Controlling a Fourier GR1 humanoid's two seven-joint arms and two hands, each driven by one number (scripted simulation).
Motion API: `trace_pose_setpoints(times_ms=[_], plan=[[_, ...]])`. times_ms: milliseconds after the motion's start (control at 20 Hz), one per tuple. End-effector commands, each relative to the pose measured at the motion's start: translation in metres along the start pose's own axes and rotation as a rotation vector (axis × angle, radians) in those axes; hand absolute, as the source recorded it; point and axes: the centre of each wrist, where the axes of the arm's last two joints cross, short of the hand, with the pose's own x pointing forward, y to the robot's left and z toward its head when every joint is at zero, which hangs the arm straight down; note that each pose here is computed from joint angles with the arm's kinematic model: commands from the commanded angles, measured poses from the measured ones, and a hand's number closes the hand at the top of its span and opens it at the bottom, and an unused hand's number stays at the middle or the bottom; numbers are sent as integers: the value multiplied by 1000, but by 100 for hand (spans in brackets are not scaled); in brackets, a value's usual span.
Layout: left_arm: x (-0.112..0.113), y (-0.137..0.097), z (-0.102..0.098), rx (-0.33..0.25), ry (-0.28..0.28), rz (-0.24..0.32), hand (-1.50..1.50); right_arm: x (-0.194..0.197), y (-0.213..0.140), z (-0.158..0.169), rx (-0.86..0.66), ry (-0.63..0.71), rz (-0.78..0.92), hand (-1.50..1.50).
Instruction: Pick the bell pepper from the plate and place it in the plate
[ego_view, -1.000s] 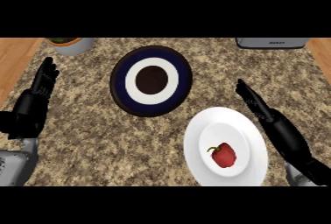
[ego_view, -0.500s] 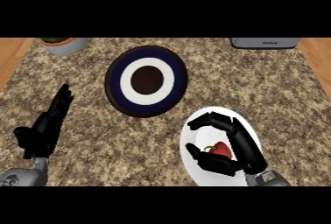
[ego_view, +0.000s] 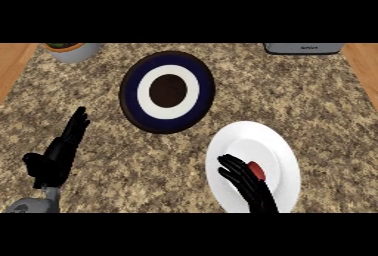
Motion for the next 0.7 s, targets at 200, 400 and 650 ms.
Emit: trace_pose_setpoints(times_ms=[200,400,650], plan=[[-3,-4,6,-30,7,25,0,31,-44,45,-61,77,220,-150],[0,2,-4,-5,6,10,0,20,-67,49,79,193,414,-150],[6,2,-3,-15,1,-11,0,36,-83,54,238,349,580,-150]])
